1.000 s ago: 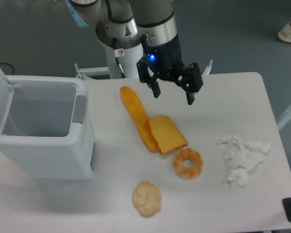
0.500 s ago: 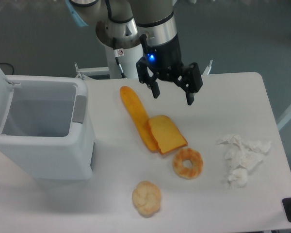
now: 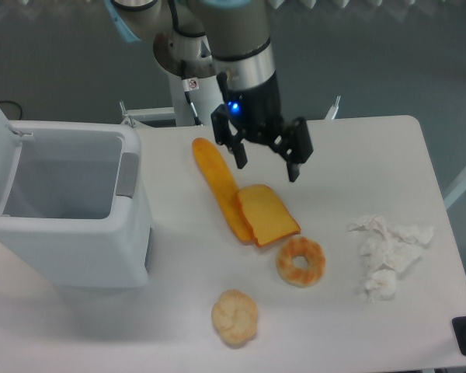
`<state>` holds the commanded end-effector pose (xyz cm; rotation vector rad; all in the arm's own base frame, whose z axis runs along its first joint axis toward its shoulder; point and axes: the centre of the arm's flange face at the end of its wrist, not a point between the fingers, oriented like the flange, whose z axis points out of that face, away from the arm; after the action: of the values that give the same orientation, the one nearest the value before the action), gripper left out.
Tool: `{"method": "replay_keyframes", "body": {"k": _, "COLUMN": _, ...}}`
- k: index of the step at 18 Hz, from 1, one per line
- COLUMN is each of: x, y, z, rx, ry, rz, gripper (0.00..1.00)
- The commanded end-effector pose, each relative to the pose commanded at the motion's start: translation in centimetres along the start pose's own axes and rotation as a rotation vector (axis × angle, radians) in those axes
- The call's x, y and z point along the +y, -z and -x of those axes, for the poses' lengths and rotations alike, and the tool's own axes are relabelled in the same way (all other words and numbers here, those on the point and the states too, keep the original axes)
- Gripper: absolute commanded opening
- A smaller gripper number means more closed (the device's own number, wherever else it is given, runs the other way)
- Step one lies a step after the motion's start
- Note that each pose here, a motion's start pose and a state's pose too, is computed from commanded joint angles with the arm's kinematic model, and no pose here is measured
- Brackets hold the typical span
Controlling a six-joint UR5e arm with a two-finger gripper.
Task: Pick up the round bread
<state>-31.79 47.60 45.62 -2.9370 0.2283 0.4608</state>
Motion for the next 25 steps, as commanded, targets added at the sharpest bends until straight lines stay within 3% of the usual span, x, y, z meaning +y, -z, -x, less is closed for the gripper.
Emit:
{"method": "replay_keyframes", "body": {"k": 4, "x": -1.3, "y": -1.6, "z": -0.9, "rx": 0.027, "ry": 0.002, "rz": 0.009, "gripper": 1.00}}
{"method": "replay_keyframes", "body": {"k": 9, "x": -2.8, "y": -3.7, "z": 0.6, "rx": 0.040, "ry": 0.099, "rz": -0.007, "gripper": 1.00}}
{"method": "replay_keyframes", "body": {"k": 18, "x": -5.0, "y": -10.2, "z": 2.9, "rx": 0.042, "ry": 0.087, "rz": 0.042, "gripper": 1.00}}
{"method": "replay_keyframes", "body": {"k": 22, "x": -6.1, "y": -11.6, "z": 2.8, "rx": -0.012, "ry": 0.085, "rz": -0.009, "gripper": 1.00}}
{"method": "replay_keyframes", "body": {"k": 25, "x": -6.1, "y": -13.3, "z": 2.6, "rx": 0.008, "ry": 0.070, "rz": 0.010, "gripper": 1.00}}
